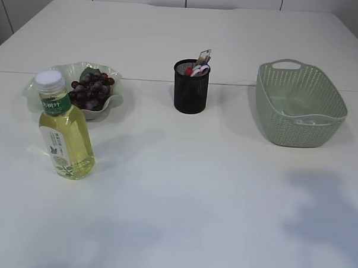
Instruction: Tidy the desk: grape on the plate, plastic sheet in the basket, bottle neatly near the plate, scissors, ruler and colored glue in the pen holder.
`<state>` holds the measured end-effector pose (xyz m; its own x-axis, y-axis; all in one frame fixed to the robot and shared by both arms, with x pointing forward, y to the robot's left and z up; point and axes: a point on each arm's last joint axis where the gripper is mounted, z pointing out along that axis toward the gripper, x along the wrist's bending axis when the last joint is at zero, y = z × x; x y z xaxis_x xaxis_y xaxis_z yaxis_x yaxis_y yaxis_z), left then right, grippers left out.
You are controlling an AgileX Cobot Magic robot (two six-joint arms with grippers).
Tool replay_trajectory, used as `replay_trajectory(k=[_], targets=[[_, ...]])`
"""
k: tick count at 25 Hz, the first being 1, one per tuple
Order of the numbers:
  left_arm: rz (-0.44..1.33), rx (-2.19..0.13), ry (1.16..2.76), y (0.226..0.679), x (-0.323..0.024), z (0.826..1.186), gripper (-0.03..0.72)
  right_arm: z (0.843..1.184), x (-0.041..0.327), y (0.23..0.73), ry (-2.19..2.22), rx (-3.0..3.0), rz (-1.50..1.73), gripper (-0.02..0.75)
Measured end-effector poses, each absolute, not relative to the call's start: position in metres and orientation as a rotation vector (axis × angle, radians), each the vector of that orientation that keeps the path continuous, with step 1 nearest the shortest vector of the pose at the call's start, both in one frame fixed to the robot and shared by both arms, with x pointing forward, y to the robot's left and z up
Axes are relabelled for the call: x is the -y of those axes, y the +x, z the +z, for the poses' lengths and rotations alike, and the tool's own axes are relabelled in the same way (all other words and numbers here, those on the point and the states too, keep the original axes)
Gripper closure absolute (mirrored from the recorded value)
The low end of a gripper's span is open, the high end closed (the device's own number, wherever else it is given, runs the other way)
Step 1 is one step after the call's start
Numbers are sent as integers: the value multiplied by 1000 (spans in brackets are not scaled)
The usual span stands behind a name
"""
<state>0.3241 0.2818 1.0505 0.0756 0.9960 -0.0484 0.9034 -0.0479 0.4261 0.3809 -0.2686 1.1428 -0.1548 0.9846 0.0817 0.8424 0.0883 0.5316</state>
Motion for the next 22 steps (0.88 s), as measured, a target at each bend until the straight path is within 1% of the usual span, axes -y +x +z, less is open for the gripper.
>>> replay_trajectory(k=[5,9,13,20,22], targets=[[528,-1768,1871,277,-297,1065,316,1152,280,316,1723,-1930,864,343],[663,-1672,1747,245,-309,1068,316,1145,288,272,1639,-1844,959,343],[753,-1581,1630,219,-318,1066,316,1124,294,240,1601,-1807,1004,343],[763,-1573,1620,216,-319,1066,316,1077,299,210,1557,-1755,1058,343],[763,-1573,1620,216,-319,1066,316,1065,299,208,1560,-1758,1052,343]])
